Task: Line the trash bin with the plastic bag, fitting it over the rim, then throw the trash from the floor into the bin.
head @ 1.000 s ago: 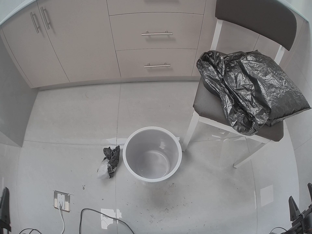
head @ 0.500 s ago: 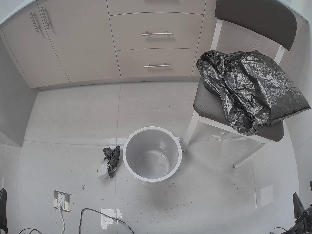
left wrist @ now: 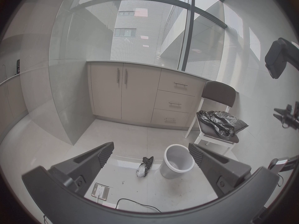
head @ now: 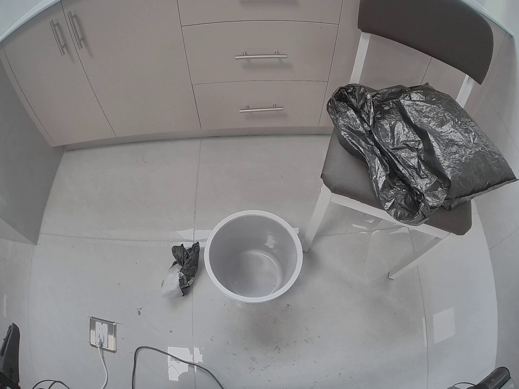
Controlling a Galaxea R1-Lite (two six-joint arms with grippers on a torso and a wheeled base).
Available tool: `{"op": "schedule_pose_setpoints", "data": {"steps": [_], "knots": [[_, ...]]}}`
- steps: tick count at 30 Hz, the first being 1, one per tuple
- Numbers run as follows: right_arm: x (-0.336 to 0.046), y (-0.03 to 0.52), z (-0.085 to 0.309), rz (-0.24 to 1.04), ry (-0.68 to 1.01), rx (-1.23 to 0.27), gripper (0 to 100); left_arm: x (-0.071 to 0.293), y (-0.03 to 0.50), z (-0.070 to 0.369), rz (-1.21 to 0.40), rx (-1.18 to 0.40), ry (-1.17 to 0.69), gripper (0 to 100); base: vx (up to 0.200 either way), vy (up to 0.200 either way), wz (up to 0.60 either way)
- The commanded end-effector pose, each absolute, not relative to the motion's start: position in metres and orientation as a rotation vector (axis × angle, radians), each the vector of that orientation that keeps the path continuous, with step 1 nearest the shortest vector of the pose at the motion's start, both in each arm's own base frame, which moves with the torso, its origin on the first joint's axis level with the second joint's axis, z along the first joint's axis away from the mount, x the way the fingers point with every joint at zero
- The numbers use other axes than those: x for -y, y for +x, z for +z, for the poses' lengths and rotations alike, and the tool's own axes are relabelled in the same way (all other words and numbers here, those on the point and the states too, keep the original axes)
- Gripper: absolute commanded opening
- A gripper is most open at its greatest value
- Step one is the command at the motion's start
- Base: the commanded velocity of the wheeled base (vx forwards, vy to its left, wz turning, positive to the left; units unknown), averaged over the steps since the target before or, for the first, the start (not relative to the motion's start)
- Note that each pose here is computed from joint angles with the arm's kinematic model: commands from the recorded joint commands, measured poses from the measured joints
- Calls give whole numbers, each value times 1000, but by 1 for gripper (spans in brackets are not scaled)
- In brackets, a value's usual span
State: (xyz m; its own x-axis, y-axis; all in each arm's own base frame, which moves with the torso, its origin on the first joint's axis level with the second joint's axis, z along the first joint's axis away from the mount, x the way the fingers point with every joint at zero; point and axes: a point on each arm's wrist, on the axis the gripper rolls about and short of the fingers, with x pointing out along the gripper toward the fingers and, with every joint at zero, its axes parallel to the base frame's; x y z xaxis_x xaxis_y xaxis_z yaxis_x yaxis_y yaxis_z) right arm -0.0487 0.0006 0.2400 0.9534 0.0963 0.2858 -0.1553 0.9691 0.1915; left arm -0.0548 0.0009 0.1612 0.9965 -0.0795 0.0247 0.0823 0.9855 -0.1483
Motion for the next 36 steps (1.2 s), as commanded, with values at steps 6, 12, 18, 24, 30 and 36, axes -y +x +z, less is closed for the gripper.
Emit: {"op": "schedule_pose_setpoints", "data": {"steps": [6,12,18,24,30,36], "knots": [[-4,71,360,139,199,179,100,1,-67,164,-77,80,-146,100,0,0,0],[-14,129,385,173,146,143,100,3,-70,166,-44,95,-144,100,0,0,0],[-76,228,393,224,164,59,100,3,-67,167,-42,85,-145,100,0,0,0],[-137,288,383,221,165,28,100,3,-62,170,-47,53,-146,100,0,0,0],[-183,335,367,112,96,28,100,3,-60,170,-51,39,-145,100,0,0,0],[-208,353,333,44,-2,-43,100,3,-61,169,-73,47,-146,100,0,0,0]]}}
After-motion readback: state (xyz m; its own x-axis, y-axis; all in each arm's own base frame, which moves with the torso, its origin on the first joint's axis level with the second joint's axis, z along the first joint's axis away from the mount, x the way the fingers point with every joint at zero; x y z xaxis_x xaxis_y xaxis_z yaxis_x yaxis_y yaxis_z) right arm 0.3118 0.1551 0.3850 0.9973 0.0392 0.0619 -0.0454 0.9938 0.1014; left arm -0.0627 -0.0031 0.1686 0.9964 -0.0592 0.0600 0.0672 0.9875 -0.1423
